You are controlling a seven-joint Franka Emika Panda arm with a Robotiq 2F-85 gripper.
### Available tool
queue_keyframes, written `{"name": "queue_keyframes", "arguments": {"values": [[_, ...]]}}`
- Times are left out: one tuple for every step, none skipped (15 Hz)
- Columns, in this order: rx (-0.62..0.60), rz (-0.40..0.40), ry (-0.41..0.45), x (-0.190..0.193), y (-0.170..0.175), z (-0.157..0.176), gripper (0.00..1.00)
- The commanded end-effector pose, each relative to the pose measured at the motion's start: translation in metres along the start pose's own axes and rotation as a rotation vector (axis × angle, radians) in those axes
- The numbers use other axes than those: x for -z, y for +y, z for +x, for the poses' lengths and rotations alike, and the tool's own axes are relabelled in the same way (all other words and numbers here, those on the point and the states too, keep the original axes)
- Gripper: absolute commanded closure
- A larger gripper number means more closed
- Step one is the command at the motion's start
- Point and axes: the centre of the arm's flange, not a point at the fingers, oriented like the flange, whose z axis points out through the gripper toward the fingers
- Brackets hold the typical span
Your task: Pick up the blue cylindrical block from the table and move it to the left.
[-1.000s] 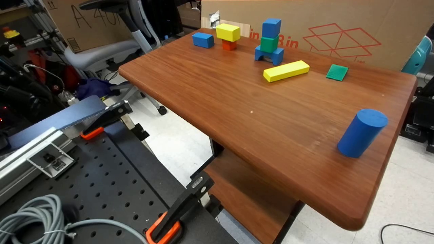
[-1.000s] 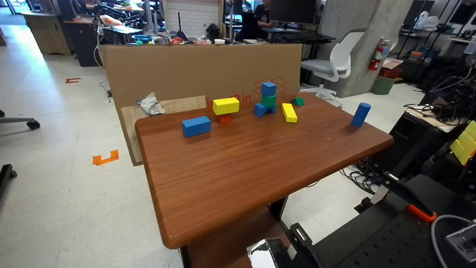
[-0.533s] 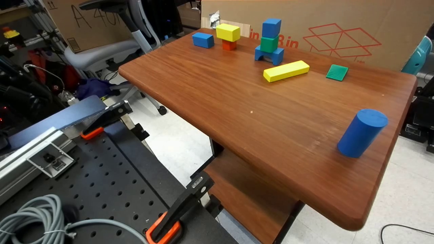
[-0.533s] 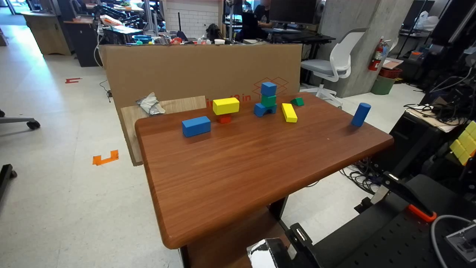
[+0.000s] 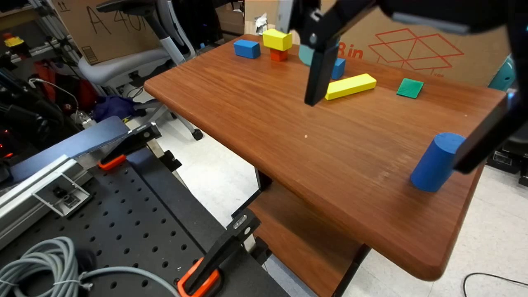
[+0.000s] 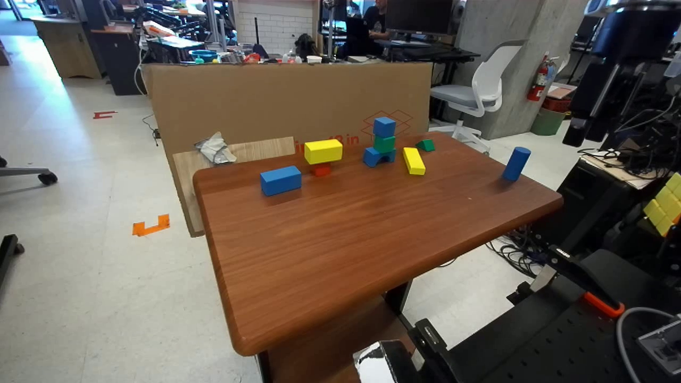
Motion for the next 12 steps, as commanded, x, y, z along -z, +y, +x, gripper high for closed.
{"name": "queue_keyframes", "arguments": {"values": [[0.018, -0.005, -0.028, -0.016, 0.018, 0.027, 0.00], [0.019, -0.008, -0.034, -0.021, 0.019, 0.029, 0.00], [0.018, -0.009, -0.039, -0.025, 0.021, 0.031, 0.00], [0.017, -0.010, -0.044, -0.029, 0.023, 0.033, 0.00], [0.021, -0.023, -0.049, -0.033, 0.023, 0.034, 0.00], [0.025, -0.031, -0.058, -0.037, 0.025, 0.035, 0.00], [0.027, -0.038, -0.062, -0.040, 0.027, 0.036, 0.00], [0.027, -0.046, -0.066, -0.043, 0.028, 0.037, 0.00], [0.032, -0.057, -0.073, -0.045, 0.029, 0.039, 0.00], [0.038, -0.070, -0.075, -0.046, 0.030, 0.041, 0.00], [0.043, -0.083, -0.075, -0.048, 0.030, 0.043, 0.00], [0.048, -0.099, -0.070, -0.049, 0.030, 0.047, 0.00]]}}
